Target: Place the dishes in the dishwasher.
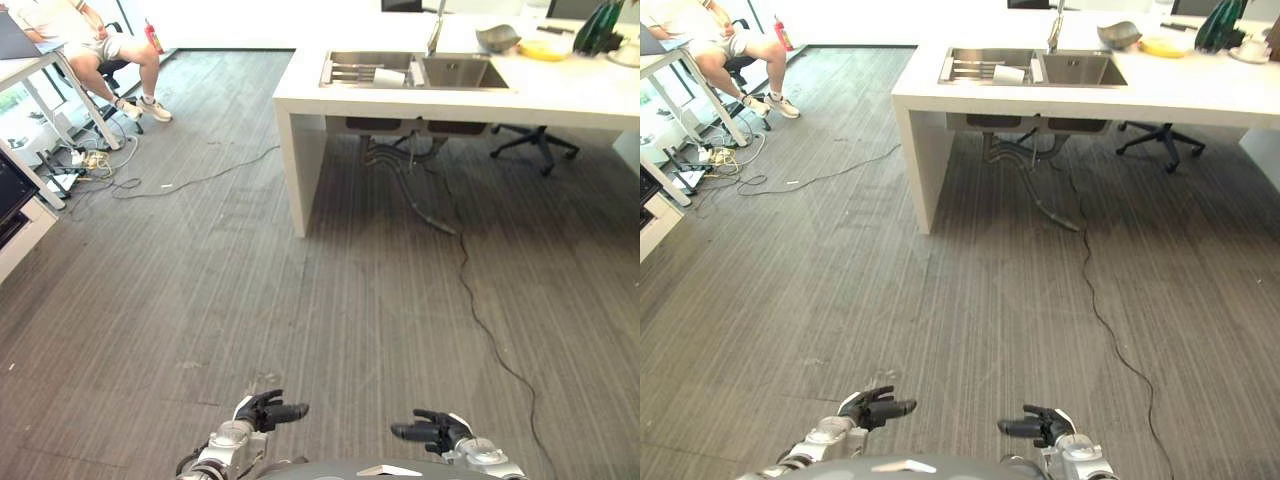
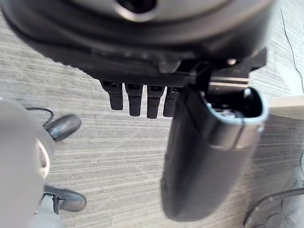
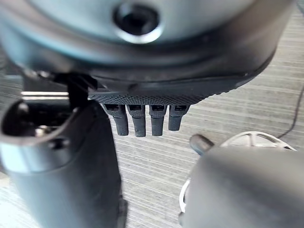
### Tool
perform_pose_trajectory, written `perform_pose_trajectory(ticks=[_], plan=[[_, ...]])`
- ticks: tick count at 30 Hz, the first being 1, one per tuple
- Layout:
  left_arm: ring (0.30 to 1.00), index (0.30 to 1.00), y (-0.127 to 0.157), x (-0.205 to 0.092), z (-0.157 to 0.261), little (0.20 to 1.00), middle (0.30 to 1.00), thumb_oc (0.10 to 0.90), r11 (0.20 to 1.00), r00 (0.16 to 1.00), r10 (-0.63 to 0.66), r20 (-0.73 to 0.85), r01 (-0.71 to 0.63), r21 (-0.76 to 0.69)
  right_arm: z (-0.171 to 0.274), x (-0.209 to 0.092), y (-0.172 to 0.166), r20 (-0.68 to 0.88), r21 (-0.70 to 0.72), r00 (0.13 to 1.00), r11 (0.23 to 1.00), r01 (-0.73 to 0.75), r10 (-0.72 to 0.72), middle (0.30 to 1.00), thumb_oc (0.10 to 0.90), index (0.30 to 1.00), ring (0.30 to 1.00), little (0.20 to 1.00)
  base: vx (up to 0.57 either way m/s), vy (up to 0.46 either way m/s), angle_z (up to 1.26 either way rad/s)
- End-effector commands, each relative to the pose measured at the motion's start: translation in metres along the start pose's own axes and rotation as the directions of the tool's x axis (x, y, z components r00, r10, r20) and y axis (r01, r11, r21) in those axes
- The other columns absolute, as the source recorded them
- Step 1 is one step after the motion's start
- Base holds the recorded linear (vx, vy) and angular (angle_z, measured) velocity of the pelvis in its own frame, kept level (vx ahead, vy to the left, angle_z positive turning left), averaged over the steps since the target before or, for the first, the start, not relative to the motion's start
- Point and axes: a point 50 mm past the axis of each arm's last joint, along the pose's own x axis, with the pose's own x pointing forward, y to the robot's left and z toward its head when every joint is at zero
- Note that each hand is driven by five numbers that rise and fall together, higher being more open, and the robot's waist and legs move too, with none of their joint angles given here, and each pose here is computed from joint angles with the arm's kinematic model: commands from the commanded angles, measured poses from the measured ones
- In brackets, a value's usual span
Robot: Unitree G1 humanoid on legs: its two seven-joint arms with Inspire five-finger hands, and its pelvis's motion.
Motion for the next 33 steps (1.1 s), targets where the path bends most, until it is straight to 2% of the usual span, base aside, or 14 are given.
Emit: perform_pose_trajectory(ticks=[1,6,7,8,9,10,11,14,17,21,33], plan=[[0.900,0.900,-0.011,0.006,0.049,0.900,0.900,0.800,0.998,0.986,-0.057,0.154,0.055,0.017,0.033,0.002,-0.020,0.109,0.069,0.993,0.997,0.046,-0.053,0.900,0.800,0.900,0.900,0.900,0.00,0.000,0.00],[0.900,0.900,-0.015,0.006,0.066,0.900,0.900,0.800,0.997,0.975,-0.078,0.208,0.072,0.037,0.037,0.000,-0.032,0.111,0.073,0.990,0.995,0.074,-0.082,0.900,0.800,0.900,0.900,0.900,0.00,0.007,0.01],[0.900,0.900,-0.012,0.005,0.087,0.900,0.900,0.800,0.996,0.962,-0.067,0.264,0.050,0.070,0.049,-0.002,-0.046,0.141,0.091,0.983,0.990,0.109,-0.121,0.900,0.800,0.900,0.900,0.900,0.00,0.036,0.05],[0.900,0.900,-0.012,0.005,0.088,0.900,0.900,0.800,0.996,0.962,-0.067,0.265,0.050,0.070,0.050,-0.002,-0.047,0.142,0.092,0.982,0.990,0.109,-0.121,0.900,0.800,0.900,0.900,0.900,-0.01,0.050,0.09],[0.900,0.900,-0.011,0.005,0.102,0.900,0.900,0.800,0.988,0.953,-0.067,0.296,0.021,0.156,0.062,-0.002,-0.051,0.178,0.090,0.976,0.990,0.111,-0.125,0.900,0.800,0.900,0.900,0.900,-0.01,0.023,0.12],[0.900,0.900,-0.012,0.005,0.102,0.900,0.900,0.800,0.987,0.953,-0.067,0.297,0.020,0.157,0.062,-0.002,-0.051,0.179,0.091,0.976,0.990,0.111,-0.126,0.900,0.800,0.900,0.900,0.900,-0.02,0.039,0.11],[0.900,0.900,-0.013,0.005,0.110,0.900,0.900,0.800,0.968,0.950,-0.081,0.302,0.003,0.252,0.072,-0.003,-0.053,0.208,0.078,0.970,0.991,0.110,-0.124,0.900,0.800,0.900,0.900,0.900,-0.01,0.017,0.05],[0.900,0.900,-0.017,0.006,0.110,0.900,0.900,0.800,0.944,0.953,-0.094,0.287,-0.006,0.331,0.078,-0.003,-0.052,0.223,0.060,0.968,0.993,0.101,-0.112,0.900,0.800,0.900,0.900,0.900,0.00,0.005,0.01],[0.900,0.900,-0.016,0.007,0.102,0.900,0.900,0.800,0.967,0.961,-0.073,0.268,0.002,0.255,0.077,-0.001,-0.039,0.224,0.033,0.972,0.998,0.060,-0.066,0.900,0.800,0.900,0.900,0.900,0.00,0.000,0.00],[0.900,0.900,-0.015,0.007,0.097,0.900,0.900,0.800,0.969,0.965,-0.058,0.255,-0.006,0.245,0.072,0.001,-0.028,0.211,0.023,0.977,0.999,0.033,-0.037,0.900,0.800,0.900,0.900,0.900,0.00,0.000,0.00],[0.900,0.900,-0.013,0.008,0.077,0.900,0.900,0.800,0.988,0.976,-0.057,0.209,0.025,0.154,0.052,0.002,-0.026,0.156,0.081,0.987,0.996,0.025,-0.038,0.900,0.800,0.900,0.900,0.900,0.00,0.000,0.00]])
